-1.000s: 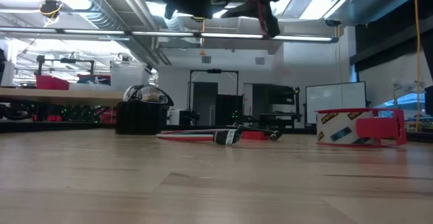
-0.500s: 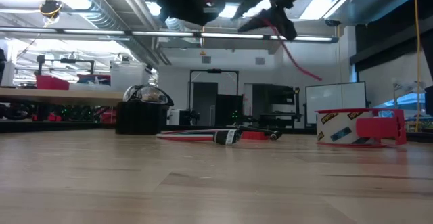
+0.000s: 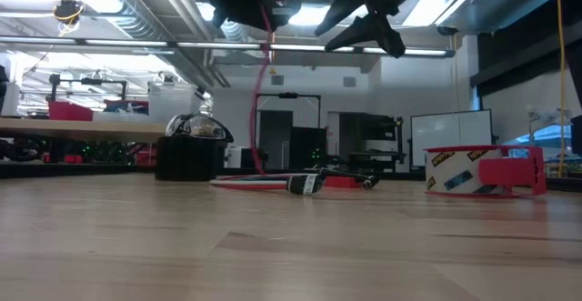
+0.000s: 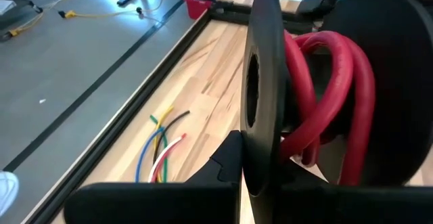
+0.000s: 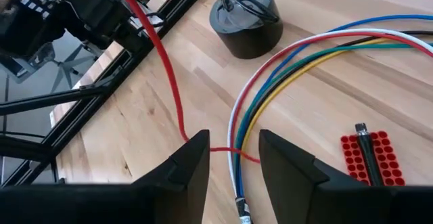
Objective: Coil cords
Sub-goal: Coil the red wire onto the spool
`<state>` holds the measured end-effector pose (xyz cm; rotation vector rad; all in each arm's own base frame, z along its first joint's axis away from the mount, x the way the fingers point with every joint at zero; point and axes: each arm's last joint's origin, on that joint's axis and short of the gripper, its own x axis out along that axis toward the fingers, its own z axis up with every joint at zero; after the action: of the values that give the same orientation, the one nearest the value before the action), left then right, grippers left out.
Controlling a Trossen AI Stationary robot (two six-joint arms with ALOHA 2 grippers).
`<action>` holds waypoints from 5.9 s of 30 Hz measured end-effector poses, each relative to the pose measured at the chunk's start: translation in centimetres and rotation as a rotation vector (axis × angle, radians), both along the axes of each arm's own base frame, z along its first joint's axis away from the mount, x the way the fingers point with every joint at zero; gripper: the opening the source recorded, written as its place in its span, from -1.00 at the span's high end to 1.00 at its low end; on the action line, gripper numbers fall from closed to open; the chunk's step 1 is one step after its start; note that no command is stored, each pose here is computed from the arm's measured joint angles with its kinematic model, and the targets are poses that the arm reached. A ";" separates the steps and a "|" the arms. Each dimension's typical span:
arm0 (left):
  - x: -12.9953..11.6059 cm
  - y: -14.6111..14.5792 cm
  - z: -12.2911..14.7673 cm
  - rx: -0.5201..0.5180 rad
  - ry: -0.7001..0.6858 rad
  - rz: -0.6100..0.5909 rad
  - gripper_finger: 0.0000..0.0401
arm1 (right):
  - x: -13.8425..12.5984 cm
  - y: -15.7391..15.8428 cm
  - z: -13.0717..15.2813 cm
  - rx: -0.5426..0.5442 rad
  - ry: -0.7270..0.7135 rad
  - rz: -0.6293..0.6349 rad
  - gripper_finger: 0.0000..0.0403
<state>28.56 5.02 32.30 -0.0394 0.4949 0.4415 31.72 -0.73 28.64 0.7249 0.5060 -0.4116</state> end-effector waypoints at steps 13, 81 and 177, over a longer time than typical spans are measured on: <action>0.3 0.0 0.6 0.010 -0.071 -0.001 1.00 | 2.1 0.1 -0.8 -0.008 -0.130 0.053 0.35; -1.6 -0.4 1.0 -0.040 -0.008 -0.017 1.00 | 2.6 -0.9 -0.9 -0.210 -0.166 -0.119 0.97; 3.3 -0.2 -1.5 -0.051 -0.107 -0.048 1.00 | 2.2 -1.2 2.4 0.014 -0.431 0.148 0.33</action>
<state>31.86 4.81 30.77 -0.0998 0.4015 0.3778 33.90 -1.96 31.08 0.7587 0.1542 -0.1063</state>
